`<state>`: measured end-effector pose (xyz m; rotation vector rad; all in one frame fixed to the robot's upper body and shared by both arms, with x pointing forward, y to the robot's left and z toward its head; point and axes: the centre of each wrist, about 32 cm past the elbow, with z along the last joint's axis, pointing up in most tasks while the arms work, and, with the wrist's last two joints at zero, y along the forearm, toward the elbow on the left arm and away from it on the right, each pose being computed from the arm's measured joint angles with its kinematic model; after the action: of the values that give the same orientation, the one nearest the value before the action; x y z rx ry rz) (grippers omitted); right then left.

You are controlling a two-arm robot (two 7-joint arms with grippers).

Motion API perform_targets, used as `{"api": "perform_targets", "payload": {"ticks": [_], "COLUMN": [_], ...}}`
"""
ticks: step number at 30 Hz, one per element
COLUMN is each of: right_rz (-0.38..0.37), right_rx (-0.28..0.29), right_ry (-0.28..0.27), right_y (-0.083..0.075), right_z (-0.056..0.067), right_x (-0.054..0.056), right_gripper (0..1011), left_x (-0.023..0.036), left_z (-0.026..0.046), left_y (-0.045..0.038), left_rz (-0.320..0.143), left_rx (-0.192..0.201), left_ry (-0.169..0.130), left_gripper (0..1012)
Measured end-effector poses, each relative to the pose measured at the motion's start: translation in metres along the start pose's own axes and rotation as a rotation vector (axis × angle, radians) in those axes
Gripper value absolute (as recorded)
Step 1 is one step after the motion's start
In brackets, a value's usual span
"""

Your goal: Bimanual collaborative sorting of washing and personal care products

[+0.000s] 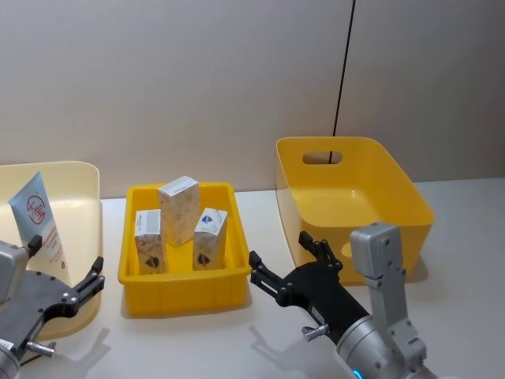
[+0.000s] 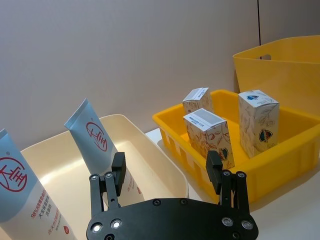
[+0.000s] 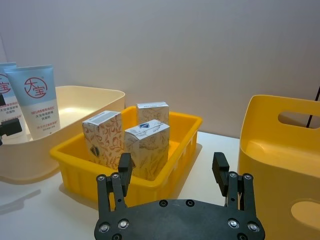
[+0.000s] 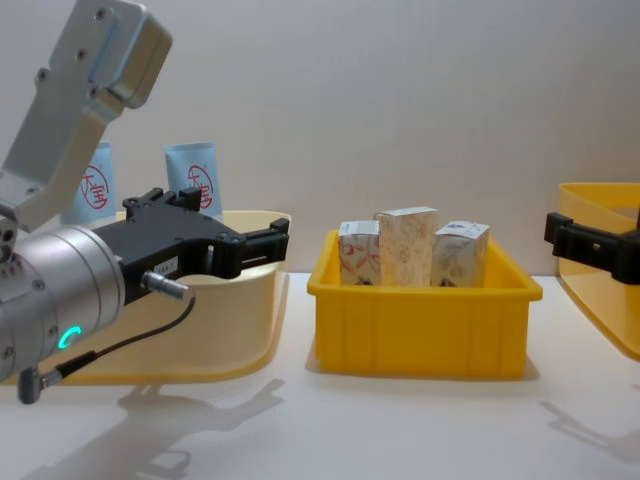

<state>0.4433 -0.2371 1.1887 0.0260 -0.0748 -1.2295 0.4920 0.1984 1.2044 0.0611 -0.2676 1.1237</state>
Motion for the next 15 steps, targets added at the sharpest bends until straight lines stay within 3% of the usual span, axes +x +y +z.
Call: {"api": "perform_targets", "payload": {"ticks": [15], "right_rz": [0.000], "right_rx": [0.000], "right_ry": [0.000], "right_y": [0.0000], "right_z": [0.0000], "right_x": [0.0000], "right_gripper": [1001], "left_x": [0.0000], "left_z": [0.0000], "left_y": [0.0000], "left_rz": [0.000], "left_rx": [0.000], "left_ry": [0.000], "left_gripper": [1000]}}
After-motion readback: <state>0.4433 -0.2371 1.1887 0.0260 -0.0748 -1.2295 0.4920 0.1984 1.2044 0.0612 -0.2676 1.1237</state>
